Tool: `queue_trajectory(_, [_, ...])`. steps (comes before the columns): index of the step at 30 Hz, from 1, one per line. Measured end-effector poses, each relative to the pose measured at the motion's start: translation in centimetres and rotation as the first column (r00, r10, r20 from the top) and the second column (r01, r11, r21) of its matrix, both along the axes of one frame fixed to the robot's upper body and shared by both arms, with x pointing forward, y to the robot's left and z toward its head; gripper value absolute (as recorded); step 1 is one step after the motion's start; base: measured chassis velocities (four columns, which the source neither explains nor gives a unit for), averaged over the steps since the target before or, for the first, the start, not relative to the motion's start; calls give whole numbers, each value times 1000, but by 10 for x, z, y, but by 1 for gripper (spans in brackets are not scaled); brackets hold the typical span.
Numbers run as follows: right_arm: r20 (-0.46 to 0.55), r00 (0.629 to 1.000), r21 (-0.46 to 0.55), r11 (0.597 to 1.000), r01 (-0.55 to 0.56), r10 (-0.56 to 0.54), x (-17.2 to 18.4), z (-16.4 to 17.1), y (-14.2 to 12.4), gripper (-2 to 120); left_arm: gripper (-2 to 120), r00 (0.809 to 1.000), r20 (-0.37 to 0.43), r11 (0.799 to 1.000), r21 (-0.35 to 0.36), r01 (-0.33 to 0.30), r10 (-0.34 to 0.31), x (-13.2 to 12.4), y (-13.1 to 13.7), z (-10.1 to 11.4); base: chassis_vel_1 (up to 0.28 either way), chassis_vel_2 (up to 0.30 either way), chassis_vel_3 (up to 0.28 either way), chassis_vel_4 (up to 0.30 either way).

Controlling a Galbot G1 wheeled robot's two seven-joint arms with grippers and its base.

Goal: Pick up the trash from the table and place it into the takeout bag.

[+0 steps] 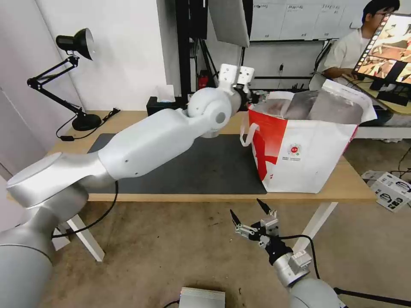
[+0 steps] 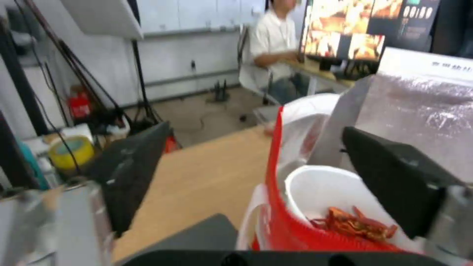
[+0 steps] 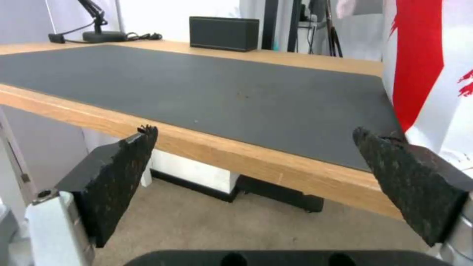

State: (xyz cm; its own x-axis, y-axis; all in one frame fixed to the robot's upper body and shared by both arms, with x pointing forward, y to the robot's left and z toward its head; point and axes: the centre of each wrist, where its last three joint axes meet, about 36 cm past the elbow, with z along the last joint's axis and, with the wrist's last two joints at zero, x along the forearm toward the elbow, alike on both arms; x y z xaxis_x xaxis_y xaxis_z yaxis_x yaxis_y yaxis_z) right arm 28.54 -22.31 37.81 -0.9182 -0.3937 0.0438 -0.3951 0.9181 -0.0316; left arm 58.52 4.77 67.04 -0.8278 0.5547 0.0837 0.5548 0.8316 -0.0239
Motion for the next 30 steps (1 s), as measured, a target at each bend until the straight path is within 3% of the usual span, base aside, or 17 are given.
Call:
queue_trajectory(3, [0,1000,0,1000,0,0,0,0,0,100,100,997,76,1000,-26,-11,13,-17,36,-34,0,0,0,0])
queue_trajectory(4, [0,1000,0,1000,0,0,0,0,0,100,100,997,76,1000,-26,-11,13,-17,36,-34,0,0,0,0])
queue_trajectory(7, [0,1000,0,1000,0,0,0,0,0,100,100,991,111,996,-51,-74,79,-32,75,-75,0,0,0,0])
queue_trajectory(8, [0,1000,0,1000,0,0,0,0,0,100,100,991,111,996,-51,-74,79,-32,75,-75,0,0,0,0])
queue_trajectory(12, [0,1000,0,1000,0,0,0,0,0,100,100,976,160,985,-104,-135,151,-52,128,-117,0,0,0,0])
queue_trajectory(13, [0,1000,0,1000,0,0,0,0,0,100,100,976,160,985,-104,-135,151,-52,128,-117,0,0,0,0])
queue_trajectory(16, [0,1000,0,1000,0,0,0,0,0,100,100,958,200,976,-117,-185,206,-67,164,-153,0,0,0,0])
queue_trajectory(20, [0,1000,0,1000,0,0,0,0,0,100,100,948,196,964,-138,-227,251,-81,181,-172,0,0,0,0])
queue_trajectory(22, [0,1000,0,1000,0,0,0,0,0,100,100,924,220,946,-155,-283,313,-99,203,-190,0,0,0,0])
queue_trajectory(23, [0,1000,0,1000,0,0,0,0,0,100,100,924,220,946,-155,-283,313,-99,203,-190,0,0,0,0])
queue_trajectory(25, [0,1000,0,1000,0,0,0,0,0,100,100,896,238,925,-168,-341,374,-122,222,-212,0,0,0,0])
queue_trajectory(30, [0,1000,0,1000,0,0,0,0,0,100,100,863,256,900,-157,-407,435,-162,230,-254,0,0,0,0])
